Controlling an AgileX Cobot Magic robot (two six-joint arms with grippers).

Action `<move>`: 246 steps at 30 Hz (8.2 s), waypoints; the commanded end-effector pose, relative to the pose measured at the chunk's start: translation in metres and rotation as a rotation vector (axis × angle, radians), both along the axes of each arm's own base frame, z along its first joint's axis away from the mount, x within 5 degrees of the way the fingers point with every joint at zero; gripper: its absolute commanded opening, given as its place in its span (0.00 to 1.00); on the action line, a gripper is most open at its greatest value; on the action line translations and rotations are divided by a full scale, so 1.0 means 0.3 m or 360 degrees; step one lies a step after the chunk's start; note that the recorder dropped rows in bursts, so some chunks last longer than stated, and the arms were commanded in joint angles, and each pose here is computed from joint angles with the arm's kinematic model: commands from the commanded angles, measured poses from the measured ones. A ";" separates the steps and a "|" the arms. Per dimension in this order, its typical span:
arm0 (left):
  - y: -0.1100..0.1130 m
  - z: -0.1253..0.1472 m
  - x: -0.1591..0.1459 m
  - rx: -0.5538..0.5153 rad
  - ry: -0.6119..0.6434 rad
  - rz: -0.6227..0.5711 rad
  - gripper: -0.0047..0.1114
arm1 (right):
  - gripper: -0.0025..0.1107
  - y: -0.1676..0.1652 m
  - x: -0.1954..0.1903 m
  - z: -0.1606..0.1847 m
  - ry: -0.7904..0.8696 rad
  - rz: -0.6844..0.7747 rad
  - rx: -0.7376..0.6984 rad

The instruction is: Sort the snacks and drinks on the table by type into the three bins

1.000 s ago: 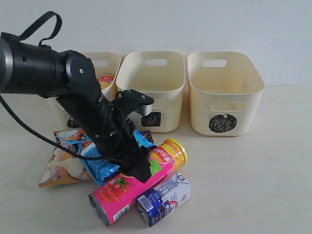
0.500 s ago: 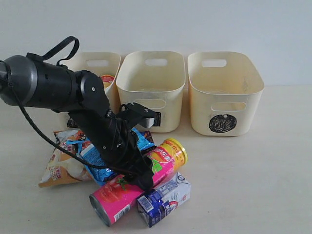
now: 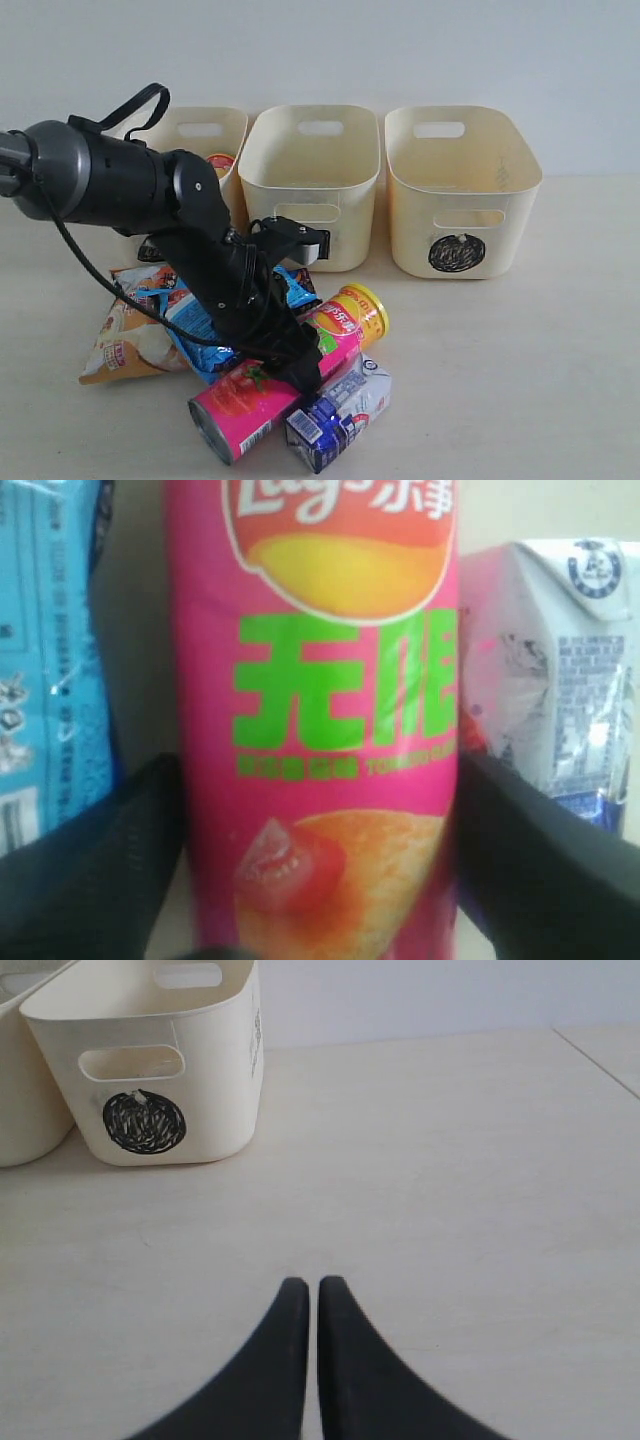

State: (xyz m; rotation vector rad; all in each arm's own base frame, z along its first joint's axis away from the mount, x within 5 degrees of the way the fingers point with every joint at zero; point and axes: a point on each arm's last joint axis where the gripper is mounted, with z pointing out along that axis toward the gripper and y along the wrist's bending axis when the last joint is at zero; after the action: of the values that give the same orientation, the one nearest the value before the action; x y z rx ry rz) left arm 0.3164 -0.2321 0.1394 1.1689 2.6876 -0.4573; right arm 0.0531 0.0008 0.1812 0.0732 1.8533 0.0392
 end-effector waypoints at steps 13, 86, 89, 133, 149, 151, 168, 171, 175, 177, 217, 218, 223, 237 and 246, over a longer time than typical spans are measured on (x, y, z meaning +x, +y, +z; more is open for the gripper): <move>-0.009 0.186 -0.017 -0.0072 -0.0058 -0.0034 0.08 | 0.03 0.000 0.000 -0.003 -0.0007 0.0003 -0.0015; 0.483 0.402 0.479 -0.0472 -0.1286 0.1205 0.74 | 0.03 0.000 0.000 -0.003 -0.0007 0.0003 -0.0015; 0.479 0.434 0.486 -0.0467 -0.1273 0.1184 0.82 | 0.03 0.000 0.000 -0.003 -0.0007 0.0003 -0.0015; 0.751 0.801 -0.634 -0.0851 -0.1745 0.1515 0.08 | 0.03 0.000 0.000 -0.003 -0.0007 0.0003 -0.0015; 0.754 0.577 -0.871 -0.0902 -0.1918 0.1458 0.08 | 0.03 0.000 0.000 -0.003 -0.0007 0.0003 -0.0015; 0.753 0.556 -0.885 -0.0905 -0.1923 0.1449 0.08 | 0.03 0.000 0.000 -0.003 -0.0007 0.0003 -0.0015; 0.749 0.448 -0.891 -0.0866 -0.1872 0.1401 0.08 | 0.03 -0.011 0.007 0.132 -0.0716 -0.0045 -0.0242; 0.749 0.448 -0.890 -0.0865 -0.1871 0.1402 0.08 | 0.03 -0.010 -0.005 0.179 -0.0972 -0.0060 -0.0251; 0.749 0.448 -0.890 -0.0865 -0.1871 0.1402 0.08 | 0.03 -0.008 -0.067 0.284 -0.1612 -0.0098 -0.0241; 0.749 0.448 -0.890 -0.0864 -0.1868 0.1401 0.08 | 0.03 -0.022 -0.098 0.312 -0.1839 -0.0129 -0.0012; 0.748 0.444 -0.890 -0.0854 -0.1848 0.1400 0.08 | 0.03 0.217 0.476 0.583 0.0636 0.1030 0.0614; 0.748 0.444 -0.890 -0.0854 -0.1848 0.1400 0.08 | 0.03 0.246 0.473 0.566 0.0715 0.1118 0.0600; 0.748 0.443 -0.890 -0.0853 -0.1845 0.1400 0.08 | 0.03 0.375 0.469 0.451 0.1156 0.1204 0.0397; 0.748 0.442 -0.890 -0.0849 -0.1838 0.1399 0.08 | 0.60 0.648 0.567 0.228 0.1610 0.0964 -0.0192; 0.748 0.442 -0.890 -0.0849 -0.1838 0.1399 0.08 | 0.75 0.713 0.675 0.104 0.1777 0.0414 0.0104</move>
State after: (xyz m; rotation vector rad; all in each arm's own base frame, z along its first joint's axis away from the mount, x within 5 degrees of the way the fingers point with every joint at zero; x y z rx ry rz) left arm 0.0493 -0.0073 0.2731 -0.0484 1.6058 -0.1918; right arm 0.2500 0.2100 0.2229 -0.2745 2.9356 0.3093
